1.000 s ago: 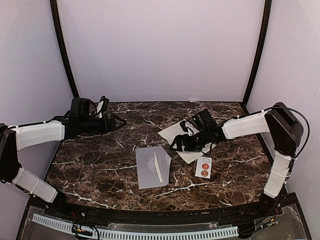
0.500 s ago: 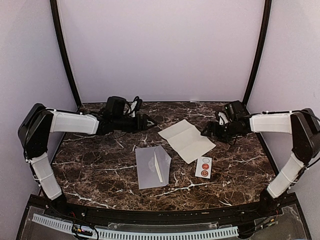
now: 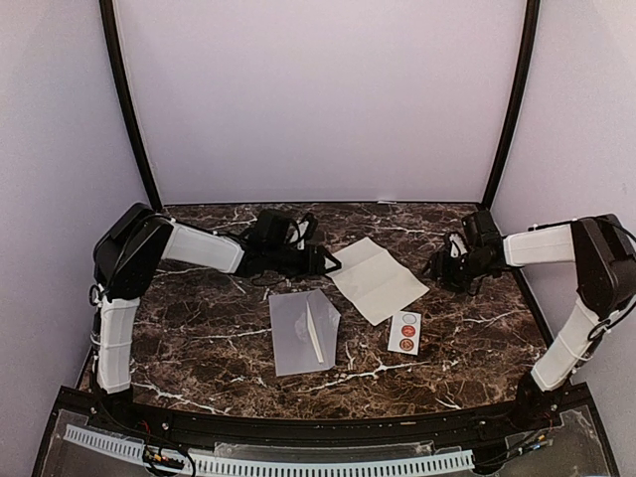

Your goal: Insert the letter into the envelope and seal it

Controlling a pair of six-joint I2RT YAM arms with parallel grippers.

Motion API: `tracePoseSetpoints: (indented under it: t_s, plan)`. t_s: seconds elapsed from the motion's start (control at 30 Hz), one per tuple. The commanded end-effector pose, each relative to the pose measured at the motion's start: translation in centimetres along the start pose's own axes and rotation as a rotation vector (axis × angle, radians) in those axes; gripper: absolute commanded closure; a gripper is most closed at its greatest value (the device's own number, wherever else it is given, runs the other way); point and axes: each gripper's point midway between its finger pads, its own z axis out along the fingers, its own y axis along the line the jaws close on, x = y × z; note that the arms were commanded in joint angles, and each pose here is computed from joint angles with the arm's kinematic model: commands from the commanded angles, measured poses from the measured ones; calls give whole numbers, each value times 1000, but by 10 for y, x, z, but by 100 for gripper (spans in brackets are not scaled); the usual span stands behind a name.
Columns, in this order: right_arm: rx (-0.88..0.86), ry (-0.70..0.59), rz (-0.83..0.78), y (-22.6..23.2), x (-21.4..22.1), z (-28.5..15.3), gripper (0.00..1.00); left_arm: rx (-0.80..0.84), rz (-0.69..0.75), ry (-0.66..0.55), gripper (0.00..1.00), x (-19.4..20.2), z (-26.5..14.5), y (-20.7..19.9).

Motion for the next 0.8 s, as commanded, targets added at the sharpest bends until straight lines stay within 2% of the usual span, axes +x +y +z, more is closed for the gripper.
tracePoseSetpoints:
  t_s: [0.0,0.63,0.77]
  plan:
    - [-19,4,16,-7,2,8,40,31,23,-16,40,-9,11,-8]
    - [-77,29,64,-13,8,25,57,-40,45,48,43,14,37,28]
    - [-87,34,81,-13,8,27,63,-45,41,52,43,16,37,31]
